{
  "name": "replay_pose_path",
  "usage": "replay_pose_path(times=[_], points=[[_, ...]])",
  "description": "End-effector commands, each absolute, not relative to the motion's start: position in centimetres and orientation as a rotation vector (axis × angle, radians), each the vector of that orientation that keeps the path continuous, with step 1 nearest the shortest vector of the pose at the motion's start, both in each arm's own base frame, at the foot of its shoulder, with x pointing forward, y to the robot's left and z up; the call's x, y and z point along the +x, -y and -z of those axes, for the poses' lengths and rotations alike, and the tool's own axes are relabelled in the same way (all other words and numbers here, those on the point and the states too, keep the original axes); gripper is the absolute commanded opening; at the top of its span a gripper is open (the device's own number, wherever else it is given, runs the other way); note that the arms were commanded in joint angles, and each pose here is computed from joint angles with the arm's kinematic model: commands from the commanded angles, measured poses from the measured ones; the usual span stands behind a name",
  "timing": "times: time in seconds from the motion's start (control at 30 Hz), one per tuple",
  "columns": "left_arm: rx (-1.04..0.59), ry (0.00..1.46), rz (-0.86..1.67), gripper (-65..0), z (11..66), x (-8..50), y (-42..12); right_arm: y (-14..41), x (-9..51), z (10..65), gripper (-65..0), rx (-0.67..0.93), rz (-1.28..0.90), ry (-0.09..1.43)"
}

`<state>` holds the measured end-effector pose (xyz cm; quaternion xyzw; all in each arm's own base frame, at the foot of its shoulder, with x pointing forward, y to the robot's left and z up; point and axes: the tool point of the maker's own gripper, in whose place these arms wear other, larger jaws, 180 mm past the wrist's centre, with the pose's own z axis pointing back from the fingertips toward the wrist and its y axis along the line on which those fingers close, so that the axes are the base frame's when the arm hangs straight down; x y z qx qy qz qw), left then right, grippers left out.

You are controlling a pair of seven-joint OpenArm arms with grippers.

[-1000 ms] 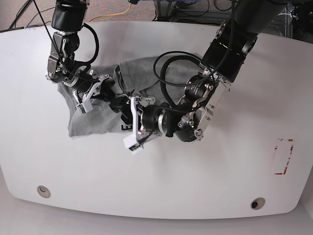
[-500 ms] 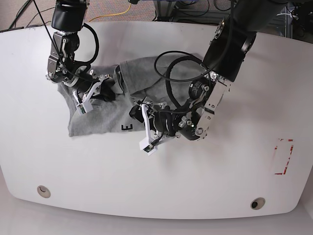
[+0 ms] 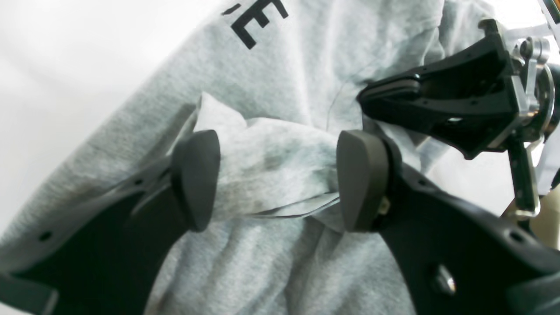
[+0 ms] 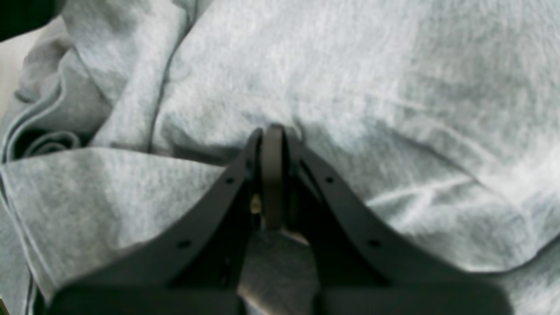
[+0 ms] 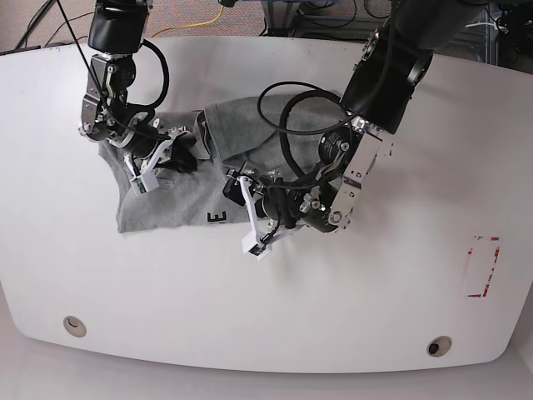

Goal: Layout the t-shirt on the table in an organized manner, then fold the t-shirt properly
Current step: 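Lift the grasped fabric with the left gripper toward the right gripper, then drag the held fabric with the left gripper across the shirt toward the hem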

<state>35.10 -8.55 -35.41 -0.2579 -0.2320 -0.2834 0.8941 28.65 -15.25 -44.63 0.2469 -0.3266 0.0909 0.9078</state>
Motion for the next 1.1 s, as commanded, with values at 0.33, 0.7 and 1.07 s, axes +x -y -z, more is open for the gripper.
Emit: replay_pose_path(times=[0.33, 0.7, 1.07], points=[[-0.483, 0.518, 0.534, -25.3, 35.2, 36.6, 6.6, 17.1, 24.1, 48.9, -63.1, 0.374, -0.246, 0.410], [-0.472, 0.484, 0.522, -25.3, 36.4, 36.3, 6.2, 17.1, 24.1, 48.9, -63.1, 0.376, -0.245, 0.410], [-0.477, 0.480, 0.532, -31.8, 36.5, 36.1, 6.6, 17.1, 24.1, 48.9, -63.1, 0.376, -0.245, 0.410]])
